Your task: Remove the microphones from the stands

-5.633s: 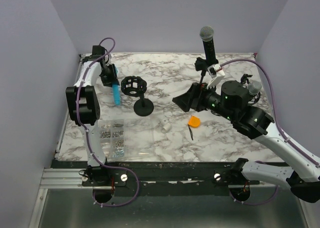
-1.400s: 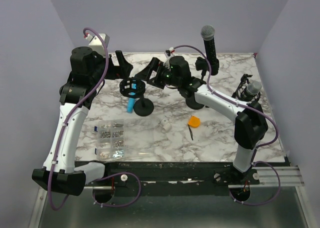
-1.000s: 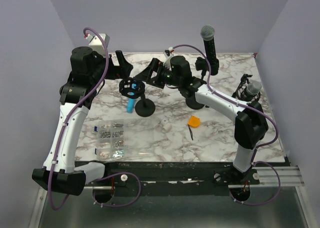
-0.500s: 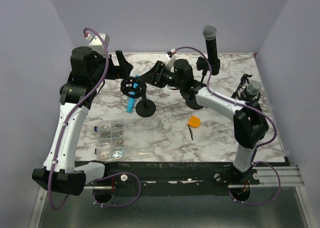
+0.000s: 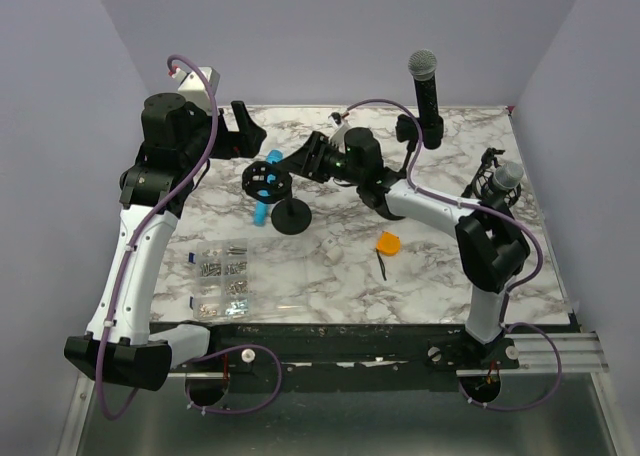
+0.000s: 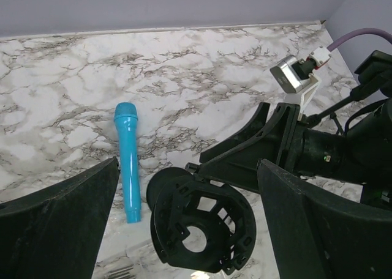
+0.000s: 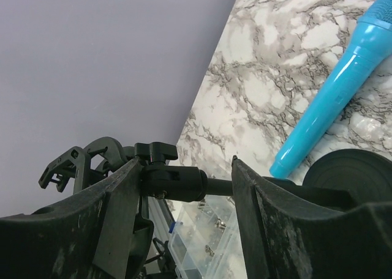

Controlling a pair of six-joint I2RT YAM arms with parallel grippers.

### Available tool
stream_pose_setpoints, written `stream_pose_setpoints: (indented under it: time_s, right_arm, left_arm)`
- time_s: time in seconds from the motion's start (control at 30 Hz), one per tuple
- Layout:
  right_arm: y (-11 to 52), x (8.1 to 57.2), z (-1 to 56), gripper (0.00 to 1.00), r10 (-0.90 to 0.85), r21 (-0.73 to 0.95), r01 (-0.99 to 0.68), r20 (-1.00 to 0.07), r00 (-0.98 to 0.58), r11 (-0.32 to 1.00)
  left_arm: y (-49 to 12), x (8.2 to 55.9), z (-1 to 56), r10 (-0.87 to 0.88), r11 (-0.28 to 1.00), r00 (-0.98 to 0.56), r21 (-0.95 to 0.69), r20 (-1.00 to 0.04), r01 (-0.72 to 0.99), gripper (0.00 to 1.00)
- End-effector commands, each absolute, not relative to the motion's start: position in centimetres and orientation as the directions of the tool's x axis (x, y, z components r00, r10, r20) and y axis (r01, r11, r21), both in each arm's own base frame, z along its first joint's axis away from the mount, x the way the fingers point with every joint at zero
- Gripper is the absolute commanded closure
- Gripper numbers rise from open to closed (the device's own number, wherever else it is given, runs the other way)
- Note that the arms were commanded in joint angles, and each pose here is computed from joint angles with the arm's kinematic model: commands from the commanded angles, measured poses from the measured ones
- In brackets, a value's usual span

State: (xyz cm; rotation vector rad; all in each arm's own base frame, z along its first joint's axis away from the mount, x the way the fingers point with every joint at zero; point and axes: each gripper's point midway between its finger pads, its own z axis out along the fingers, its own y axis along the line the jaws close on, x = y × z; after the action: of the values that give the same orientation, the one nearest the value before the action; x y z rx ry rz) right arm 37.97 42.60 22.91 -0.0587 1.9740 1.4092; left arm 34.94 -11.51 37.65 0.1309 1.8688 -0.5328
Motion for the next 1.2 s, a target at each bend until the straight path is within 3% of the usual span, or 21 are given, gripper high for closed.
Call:
stream_pose_setpoints:
  time_s: [0.0,0.63,1.0,1.17]
  right_arm:
    - [40.6,37.3,11.7,0.4,0.24,0.749,-0.273,-0.497,-0.834,0.604]
    - [40.4,37.6,8.6,0.37,0.214,0.718,-0.249,-0.487,-0.847,0.651]
    - [40.5,37.5,16.0,0.1,0.196,0.694,-0.297,-0.537,-0.821,0.656]
    - [39.8,36.7,19.5,0.04,0.167,0.649,-0.328,-0.58,-0.797,0.686]
  left_arm:
    - [-12.1,35.0,37.5,-0.156,0.88,-0.361,-0.295,-0.919,0.371,0.07]
    - [-12.2,35.1,37.4,-0.156,0.878,-0.368,-0.3,-0.917,0.374,0.07]
    - [-12.2,35.0,37.4,-0.158,0.877,-0.368,-0.301,-0.916,0.375,0.07]
    - [-12.3,35.1,37.2,-0.158,0.876,-0.372,-0.304,-0.915,0.375,0.07]
